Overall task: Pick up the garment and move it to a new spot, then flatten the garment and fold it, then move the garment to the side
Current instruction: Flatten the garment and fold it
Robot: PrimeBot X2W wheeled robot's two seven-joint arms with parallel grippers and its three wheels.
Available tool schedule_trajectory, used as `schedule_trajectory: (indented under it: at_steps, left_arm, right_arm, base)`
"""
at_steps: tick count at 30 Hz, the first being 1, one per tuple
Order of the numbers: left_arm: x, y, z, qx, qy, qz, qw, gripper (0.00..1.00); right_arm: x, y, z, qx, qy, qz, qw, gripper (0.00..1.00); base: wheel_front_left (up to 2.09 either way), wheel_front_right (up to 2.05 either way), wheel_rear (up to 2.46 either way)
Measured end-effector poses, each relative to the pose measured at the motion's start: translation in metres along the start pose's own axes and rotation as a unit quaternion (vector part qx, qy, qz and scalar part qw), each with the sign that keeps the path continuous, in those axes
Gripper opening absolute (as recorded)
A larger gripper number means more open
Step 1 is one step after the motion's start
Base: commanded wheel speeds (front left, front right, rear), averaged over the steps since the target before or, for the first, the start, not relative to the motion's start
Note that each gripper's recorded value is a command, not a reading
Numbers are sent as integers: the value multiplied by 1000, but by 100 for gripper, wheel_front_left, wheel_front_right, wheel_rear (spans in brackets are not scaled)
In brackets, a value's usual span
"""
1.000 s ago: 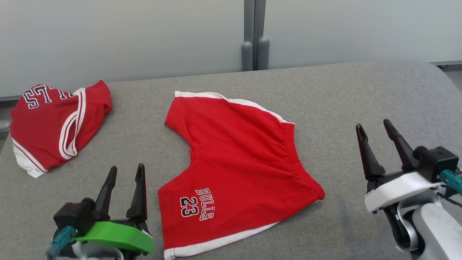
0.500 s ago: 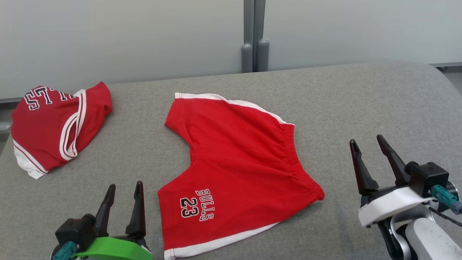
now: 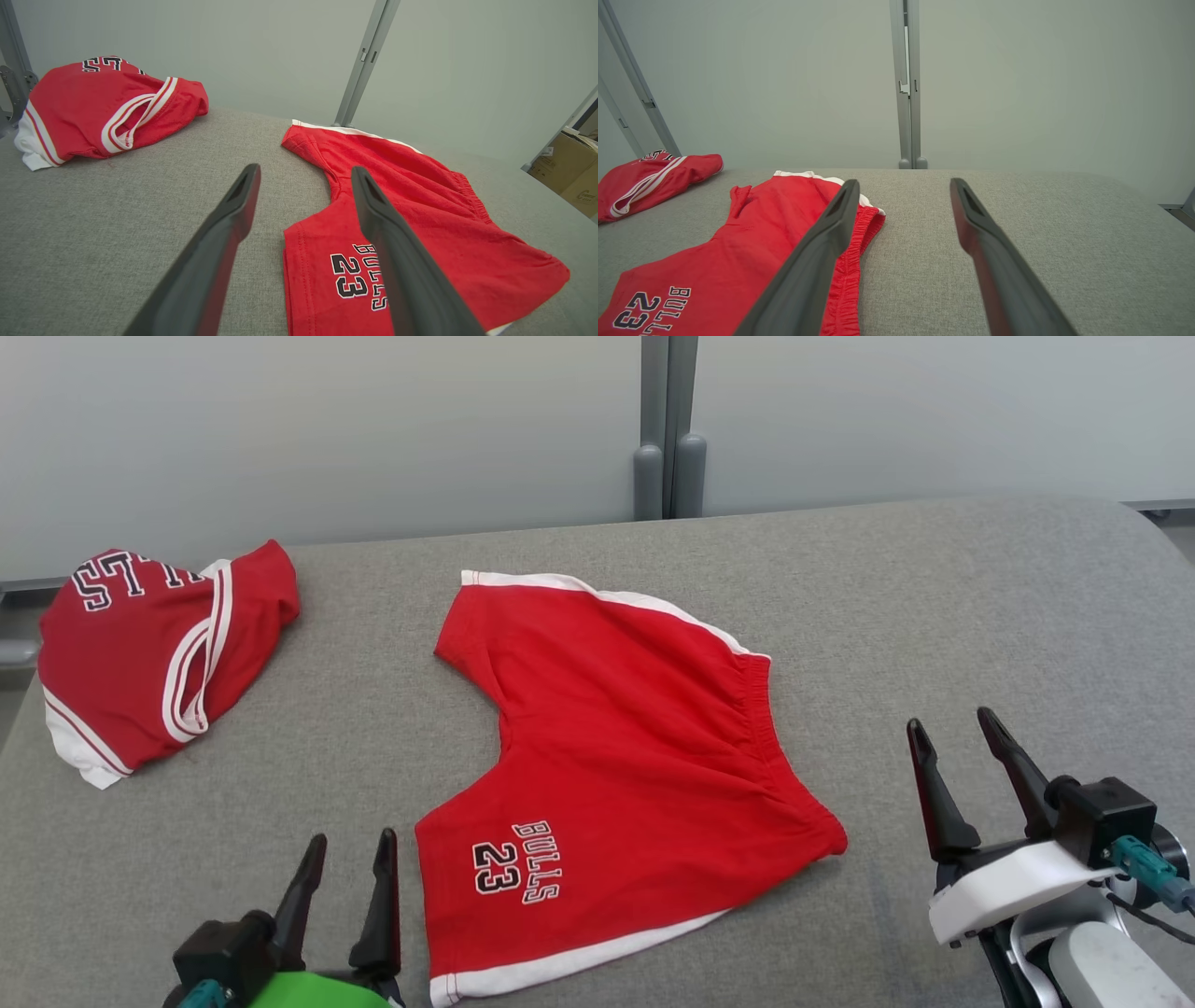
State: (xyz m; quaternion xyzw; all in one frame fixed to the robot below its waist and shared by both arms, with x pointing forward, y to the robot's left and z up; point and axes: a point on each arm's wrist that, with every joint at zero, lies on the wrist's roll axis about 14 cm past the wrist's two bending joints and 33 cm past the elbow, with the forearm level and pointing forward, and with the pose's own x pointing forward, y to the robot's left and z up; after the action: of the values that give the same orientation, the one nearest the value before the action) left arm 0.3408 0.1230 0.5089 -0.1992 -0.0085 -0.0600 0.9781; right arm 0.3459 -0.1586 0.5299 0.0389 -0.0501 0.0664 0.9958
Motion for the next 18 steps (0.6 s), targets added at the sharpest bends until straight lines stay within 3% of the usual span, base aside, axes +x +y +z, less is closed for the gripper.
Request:
schedule_trajectory:
  at_steps: [7,18]
  left_arm:
    - [-31,-1,-54,-2,106,-23,994,100]
    - [-68,3,-109,-23,233,-40,971,100]
  right_arm:
    - [-9,9,-32,-6,52,31,998,100]
    - [-16,12,-62,-2,102,46,994,100]
  base:
    - [0,0,0]
    - [0,0,0]
